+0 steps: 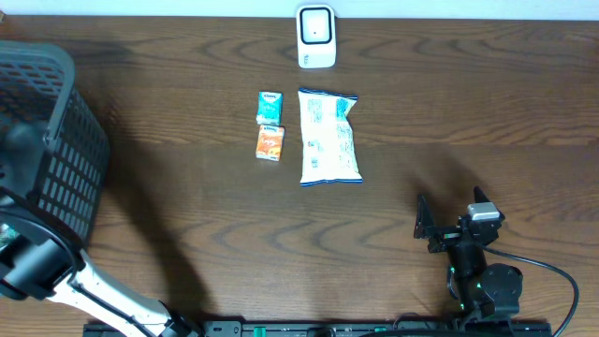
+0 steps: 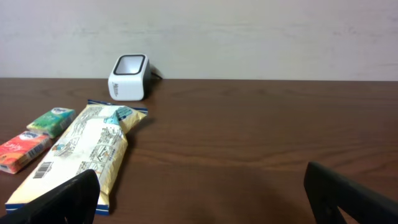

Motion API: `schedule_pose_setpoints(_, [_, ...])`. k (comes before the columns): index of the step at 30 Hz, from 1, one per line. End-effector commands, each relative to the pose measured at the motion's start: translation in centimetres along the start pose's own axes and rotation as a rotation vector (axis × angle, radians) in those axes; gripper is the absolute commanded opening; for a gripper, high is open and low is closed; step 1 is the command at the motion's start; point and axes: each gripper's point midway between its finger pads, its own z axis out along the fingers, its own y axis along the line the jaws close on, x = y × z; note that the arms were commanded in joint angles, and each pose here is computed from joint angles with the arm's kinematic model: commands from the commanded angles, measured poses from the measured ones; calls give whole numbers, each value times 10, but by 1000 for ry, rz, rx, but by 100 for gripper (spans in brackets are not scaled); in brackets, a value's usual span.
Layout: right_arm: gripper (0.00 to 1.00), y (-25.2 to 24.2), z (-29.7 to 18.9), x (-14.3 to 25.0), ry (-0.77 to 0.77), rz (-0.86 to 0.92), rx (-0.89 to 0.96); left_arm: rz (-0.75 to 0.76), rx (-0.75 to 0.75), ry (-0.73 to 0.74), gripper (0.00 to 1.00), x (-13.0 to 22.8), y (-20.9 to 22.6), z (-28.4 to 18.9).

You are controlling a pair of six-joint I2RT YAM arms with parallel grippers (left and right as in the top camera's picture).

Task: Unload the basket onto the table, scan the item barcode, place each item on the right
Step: 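Move the left gripper back into the grey wire basket, then grasp the mint-green pouch in the basket with the left gripper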

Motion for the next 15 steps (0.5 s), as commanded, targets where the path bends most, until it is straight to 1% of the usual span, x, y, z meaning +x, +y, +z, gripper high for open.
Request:
schedule_pose_setpoints(1, [99,-2,0,1,3,11,11,-42,-65,11,99,-2,13,16])
schedule_pose_setpoints(2, [99,-2,0,1,3,11,11,-40,-72,35,98,1,15,21])
schedule_pose_setpoints(6, [99,-2,0,1,3,11,11,-36,-89,86,98,8,19,33])
schedule_pose_setpoints(15, [99,-2,0,1,3,11,11,-37,-107,103,98,20,21,55])
